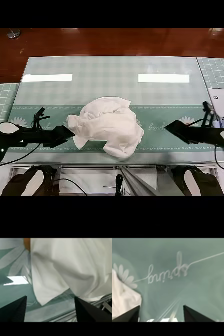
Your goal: Fold the shirts.
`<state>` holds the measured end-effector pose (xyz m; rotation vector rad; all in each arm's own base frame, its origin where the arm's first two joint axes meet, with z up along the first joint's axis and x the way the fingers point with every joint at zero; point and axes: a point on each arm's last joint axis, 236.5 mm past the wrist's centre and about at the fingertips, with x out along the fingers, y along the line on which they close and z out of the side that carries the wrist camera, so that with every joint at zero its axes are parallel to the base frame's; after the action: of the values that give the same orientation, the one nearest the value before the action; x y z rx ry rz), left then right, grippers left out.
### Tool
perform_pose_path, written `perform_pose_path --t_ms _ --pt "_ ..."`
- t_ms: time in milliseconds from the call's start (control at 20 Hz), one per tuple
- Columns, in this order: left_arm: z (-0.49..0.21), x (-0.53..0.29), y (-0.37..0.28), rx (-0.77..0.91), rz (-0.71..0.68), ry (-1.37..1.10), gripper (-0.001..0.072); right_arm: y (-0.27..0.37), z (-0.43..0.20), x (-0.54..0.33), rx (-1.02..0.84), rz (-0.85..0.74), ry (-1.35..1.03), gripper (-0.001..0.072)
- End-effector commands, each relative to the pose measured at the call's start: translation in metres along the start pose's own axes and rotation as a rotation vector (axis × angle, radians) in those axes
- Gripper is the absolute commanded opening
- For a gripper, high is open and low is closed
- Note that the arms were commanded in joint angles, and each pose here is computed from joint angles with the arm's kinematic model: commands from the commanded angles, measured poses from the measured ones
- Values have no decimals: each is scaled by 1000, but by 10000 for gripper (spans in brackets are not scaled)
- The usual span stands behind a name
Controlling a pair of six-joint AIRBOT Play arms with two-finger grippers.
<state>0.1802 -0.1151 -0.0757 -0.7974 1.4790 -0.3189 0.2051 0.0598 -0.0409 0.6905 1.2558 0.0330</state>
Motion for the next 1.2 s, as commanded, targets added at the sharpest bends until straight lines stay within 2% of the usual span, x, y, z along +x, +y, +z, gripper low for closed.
perform_pose_path --t_ms 0,150,350,400,450,500,900,950,1000,1050,1150 --pt "16 20 3 -24 30 -67 697 19 -21 17 -30 69 40 620" --pt "21 40 10 -39 69 -61 697 33 -31 22 -62 83 59 620" --pt "30 61 -7 -5 33 -61 670 50 -62 28 -109 96 149 620" --pt "32 62 -11 19 35 -58 502 52 -72 32 -124 90 187 620" --pt "36 63 -16 42 32 -57 72 54 -84 38 -140 81 228 620" --pt "40 61 -22 65 27 -63 26 59 -93 44 -156 81 261 620" --pt "52 49 -53 141 -23 -59 26 102 -131 104 -117 171 361 612" --pt "51 49 -53 141 -24 -53 26 108 -128 108 -121 182 353 543" --pt "50 49 -54 141 -26 -48 26 115 -123 111 -136 195 345 319" --pt "50 48 -56 146 -29 -48 26 124 -116 112 -197 210 328 28" --pt "60 34 -74 215 -61 -69 26 150 -90 100 -325 246 280 20"
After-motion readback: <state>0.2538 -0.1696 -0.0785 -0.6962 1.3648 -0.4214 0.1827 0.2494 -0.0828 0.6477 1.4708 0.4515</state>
